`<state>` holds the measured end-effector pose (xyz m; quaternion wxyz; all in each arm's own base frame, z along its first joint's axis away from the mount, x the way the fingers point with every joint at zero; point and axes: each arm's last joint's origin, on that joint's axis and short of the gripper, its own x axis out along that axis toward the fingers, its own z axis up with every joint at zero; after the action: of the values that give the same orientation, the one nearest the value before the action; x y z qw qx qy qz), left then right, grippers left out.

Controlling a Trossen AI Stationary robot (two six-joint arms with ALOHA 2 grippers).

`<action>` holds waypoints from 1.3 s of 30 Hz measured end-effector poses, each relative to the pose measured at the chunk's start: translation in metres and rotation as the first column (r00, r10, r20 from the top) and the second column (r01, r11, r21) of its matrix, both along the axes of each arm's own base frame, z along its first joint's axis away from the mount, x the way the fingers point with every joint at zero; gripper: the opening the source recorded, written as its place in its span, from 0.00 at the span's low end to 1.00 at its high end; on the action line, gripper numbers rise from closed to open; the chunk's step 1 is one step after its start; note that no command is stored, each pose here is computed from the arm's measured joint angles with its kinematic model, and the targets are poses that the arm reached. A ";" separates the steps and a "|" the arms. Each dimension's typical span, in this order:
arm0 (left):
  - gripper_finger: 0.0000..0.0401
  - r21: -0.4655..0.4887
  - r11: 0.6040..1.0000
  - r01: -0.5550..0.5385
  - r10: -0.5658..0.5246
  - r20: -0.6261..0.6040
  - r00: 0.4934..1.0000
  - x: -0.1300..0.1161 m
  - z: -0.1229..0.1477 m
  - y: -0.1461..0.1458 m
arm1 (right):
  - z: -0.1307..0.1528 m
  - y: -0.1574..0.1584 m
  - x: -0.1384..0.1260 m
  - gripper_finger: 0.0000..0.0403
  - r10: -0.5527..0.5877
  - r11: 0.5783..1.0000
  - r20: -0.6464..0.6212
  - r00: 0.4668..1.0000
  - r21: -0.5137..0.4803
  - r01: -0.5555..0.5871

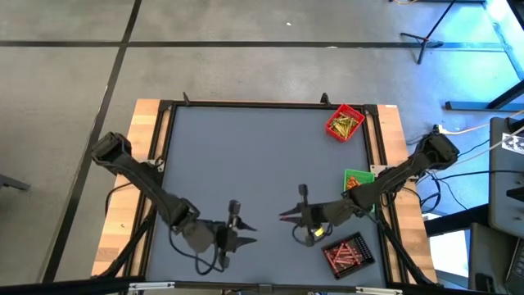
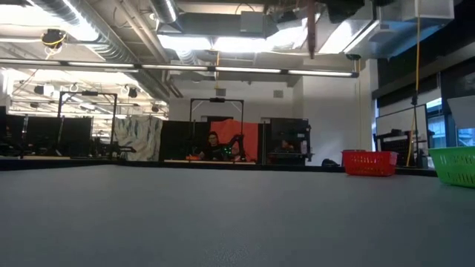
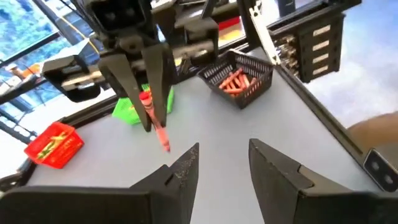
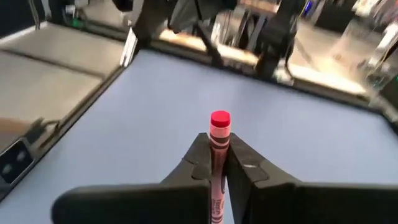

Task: Sort crayons
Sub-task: Put the red crayon into the black bin

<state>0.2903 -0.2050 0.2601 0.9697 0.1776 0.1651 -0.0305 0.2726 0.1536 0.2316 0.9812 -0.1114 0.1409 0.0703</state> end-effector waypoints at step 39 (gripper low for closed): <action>0.31 0.034 0.999 -0.024 0.025 -0.030 0.999 0.000 -0.006 0.001 | -0.028 0.085 -0.116 0.15 -0.185 0.897 -0.858 0.480 0.052 0.439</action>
<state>0.2908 -0.2038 0.2538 0.9641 0.1916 0.1828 -0.0183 0.1564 0.2381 0.2034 0.7944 0.0955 0.5979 -0.0483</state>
